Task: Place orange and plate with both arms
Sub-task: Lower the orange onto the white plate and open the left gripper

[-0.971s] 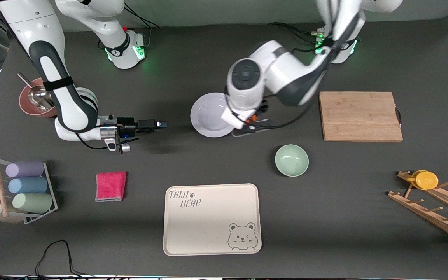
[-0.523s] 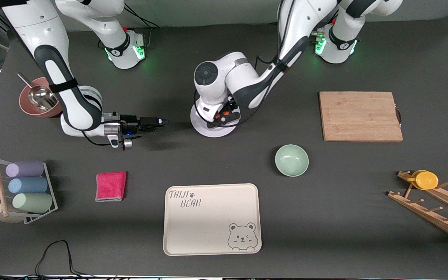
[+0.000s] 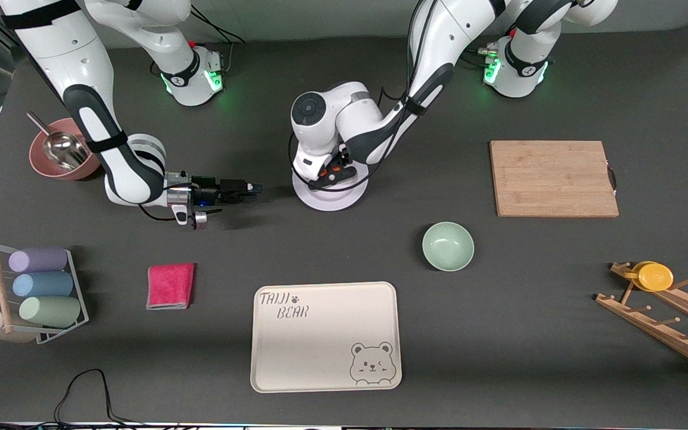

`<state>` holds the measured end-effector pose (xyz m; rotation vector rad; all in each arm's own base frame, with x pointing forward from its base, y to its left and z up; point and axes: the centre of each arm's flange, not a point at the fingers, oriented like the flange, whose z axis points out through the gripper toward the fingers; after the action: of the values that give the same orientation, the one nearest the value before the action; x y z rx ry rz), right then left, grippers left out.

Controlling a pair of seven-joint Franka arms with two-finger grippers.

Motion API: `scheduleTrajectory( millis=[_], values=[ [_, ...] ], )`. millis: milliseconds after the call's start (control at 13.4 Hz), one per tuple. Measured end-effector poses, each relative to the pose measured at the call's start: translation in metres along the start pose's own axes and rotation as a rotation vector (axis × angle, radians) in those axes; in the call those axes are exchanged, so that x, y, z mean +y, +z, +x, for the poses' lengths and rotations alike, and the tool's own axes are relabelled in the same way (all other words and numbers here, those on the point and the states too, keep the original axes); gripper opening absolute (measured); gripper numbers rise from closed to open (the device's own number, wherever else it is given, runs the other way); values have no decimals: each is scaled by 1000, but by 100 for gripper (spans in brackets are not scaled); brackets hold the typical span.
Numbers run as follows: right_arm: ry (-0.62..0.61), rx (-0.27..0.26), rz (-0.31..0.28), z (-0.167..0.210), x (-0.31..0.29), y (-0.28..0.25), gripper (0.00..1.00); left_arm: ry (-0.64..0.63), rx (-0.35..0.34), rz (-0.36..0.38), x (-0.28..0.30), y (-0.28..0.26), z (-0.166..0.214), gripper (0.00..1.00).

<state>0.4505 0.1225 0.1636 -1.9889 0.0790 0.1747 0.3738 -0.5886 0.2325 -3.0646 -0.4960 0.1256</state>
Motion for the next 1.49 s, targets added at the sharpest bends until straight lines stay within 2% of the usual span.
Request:
scheduleTrajectory(
  millis=[149,299,448,523,672,971,1195,1344,1494],
  values=[
    [-1,14,-4,0,0,3,100,-5,30,15,-1,10,1,71],
    [-4,30,10,-3,3,8,100,-6,37,22,-1,17,1,71],
    [-11,43,-2,-6,11,16,100,-6,37,13,0,22,0,71],
    [-12,39,-5,-7,13,20,100,-5,37,10,-1,23,0,77],
    [-13,37,-11,-8,13,25,100,-5,37,9,-1,23,0,97],
    [-4,40,-6,-12,11,34,100,-11,50,13,-3,14,12,100],
    [1,31,-21,-18,13,40,100,12,66,53,-24,-40,63,100],
    [10,25,-22,-22,16,42,100,36,47,73,-55,-99,108,100],
    [26,43,-16,-28,14,54,100,70,19,81,-101,-157,156,100]
  ],
)
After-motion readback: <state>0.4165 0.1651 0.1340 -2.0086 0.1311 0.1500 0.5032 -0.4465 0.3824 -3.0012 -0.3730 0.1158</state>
